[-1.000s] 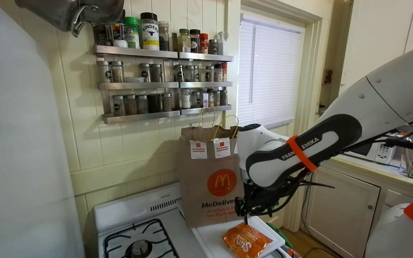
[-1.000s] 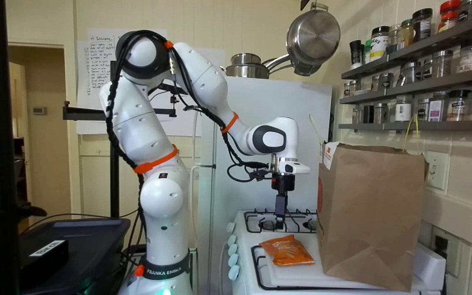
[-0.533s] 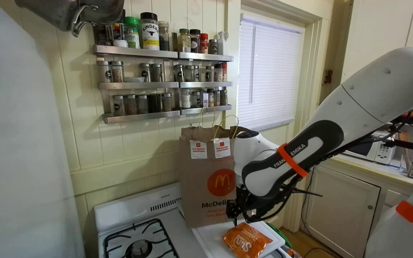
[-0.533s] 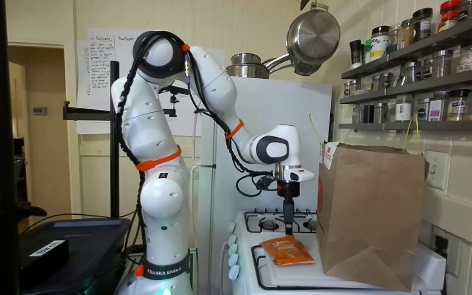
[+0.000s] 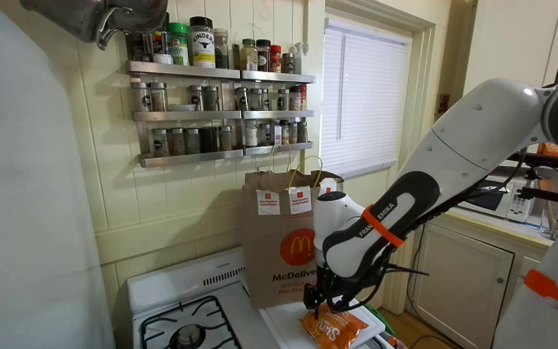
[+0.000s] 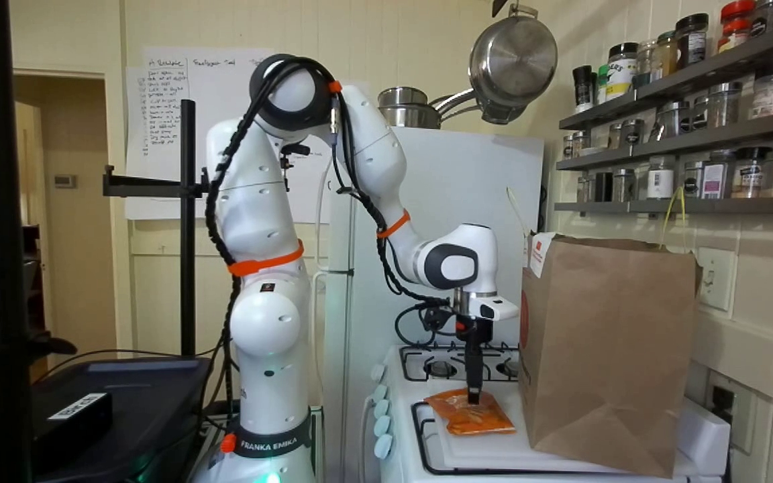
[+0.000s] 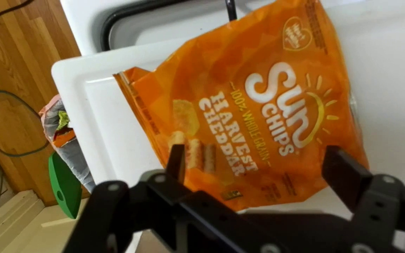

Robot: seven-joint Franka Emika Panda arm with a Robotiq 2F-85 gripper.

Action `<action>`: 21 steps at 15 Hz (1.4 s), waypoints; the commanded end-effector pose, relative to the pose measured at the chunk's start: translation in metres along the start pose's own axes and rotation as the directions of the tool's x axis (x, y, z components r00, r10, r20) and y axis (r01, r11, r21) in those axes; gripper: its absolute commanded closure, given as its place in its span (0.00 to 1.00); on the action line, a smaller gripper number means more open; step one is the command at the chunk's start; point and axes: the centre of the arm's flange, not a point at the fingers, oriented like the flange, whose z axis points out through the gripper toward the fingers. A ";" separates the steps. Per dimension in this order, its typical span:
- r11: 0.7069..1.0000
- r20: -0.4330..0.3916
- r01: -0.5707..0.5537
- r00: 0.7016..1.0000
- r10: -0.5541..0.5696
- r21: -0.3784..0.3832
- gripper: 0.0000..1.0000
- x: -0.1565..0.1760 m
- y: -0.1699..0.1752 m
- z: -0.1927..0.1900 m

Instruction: Put the red packet into the bin

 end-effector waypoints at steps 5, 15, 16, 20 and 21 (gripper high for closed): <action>0.999 0.069 0.046 0.997 -0.044 -0.018 0.37 -0.017 0.005 0.042; 0.998 0.096 0.058 0.994 -0.057 -0.008 1.00 -0.014 0.007 0.033; 0.998 0.094 0.059 0.994 -0.058 -0.008 1.00 -0.013 0.009 0.029; 0.996 0.102 0.051 0.994 -0.043 -0.078 1.00 -0.016 0.022 0.011; 0.994 0.100 0.037 0.995 -0.027 -0.103 1.00 -0.017 0.029 0.006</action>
